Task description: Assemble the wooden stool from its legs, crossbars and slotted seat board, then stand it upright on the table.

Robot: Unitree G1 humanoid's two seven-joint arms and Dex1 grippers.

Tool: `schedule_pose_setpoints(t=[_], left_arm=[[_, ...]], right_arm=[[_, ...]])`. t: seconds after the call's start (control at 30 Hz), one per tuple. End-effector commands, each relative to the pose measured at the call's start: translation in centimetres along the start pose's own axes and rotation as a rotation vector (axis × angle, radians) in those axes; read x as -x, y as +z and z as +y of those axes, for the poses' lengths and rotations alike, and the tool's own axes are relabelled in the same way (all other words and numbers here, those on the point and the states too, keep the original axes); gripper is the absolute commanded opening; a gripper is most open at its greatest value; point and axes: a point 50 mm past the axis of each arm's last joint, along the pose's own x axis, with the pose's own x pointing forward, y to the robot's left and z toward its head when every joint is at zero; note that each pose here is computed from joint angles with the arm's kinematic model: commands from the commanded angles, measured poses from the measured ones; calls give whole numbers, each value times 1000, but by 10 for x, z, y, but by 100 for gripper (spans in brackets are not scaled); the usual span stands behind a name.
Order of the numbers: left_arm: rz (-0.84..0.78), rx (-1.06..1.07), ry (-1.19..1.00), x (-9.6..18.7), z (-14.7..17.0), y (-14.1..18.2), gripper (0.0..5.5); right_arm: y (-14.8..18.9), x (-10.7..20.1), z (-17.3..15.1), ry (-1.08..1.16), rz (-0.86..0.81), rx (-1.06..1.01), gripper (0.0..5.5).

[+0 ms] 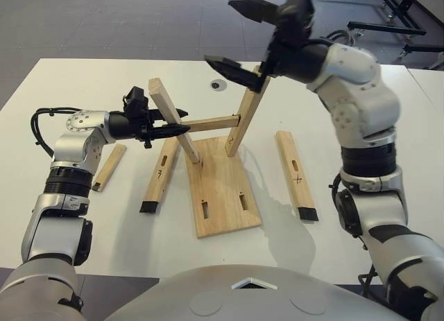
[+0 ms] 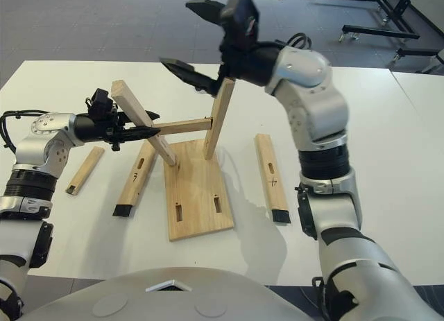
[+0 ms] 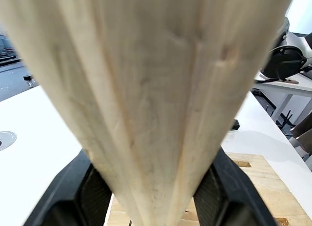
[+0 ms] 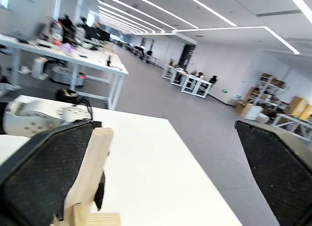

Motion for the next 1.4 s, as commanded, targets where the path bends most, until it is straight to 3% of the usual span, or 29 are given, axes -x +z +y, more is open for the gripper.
schedule_pose_setpoints(t=[0.03, 0.3, 0.47, 0.53, 0.63, 0.7, 0.83, 1.0, 1.1, 1.2, 1.3, 1.4], left_arm=[[206, 74, 39, -2, -5, -34, 203], [212, 68, 36, -2, -8, -32, 203], [217, 58, 43, -3, -6, -30, 203], [222, 42, 53, -3, -4, -29, 203], [224, 37, 55, -2, -4, -30, 203], [224, 34, 55, -1, -3, -30, 203], [220, 35, 42, 1, -5, -29, 203], [219, 32, 47, 4, -4, -27, 203], [221, 31, 43, 3, -4, -26, 203], [222, 28, 39, 4, -3, -25, 203], [223, 25, 33, 4, -3, -23, 203], [220, 21, 31, 4, -3, -22, 203]], right_arm=[[-12, -17, 21, -20, 65, 199, 530], [-38, -15, 41, -128, 180, 500, 530], [-138, 29, 97, 245, 666, 312, 530], [-147, 38, 108, 345, 723, 290, 530], [-145, 28, 104, 332, 694, 311, 530], [-138, 8, 96, 261, 618, 321, 530], [-73, -6, 46, 11, 276, 181, 530], [7, 17, -22, -149, -116, -68, 530], [14, 45, -58, -257, -94, -38, 530], [-9, 77, -76, -260, 18, -98, 530], [-43, 108, -77, -200, 169, -184, 530], [-67, 118, -64, -125, 228, -320, 530]])
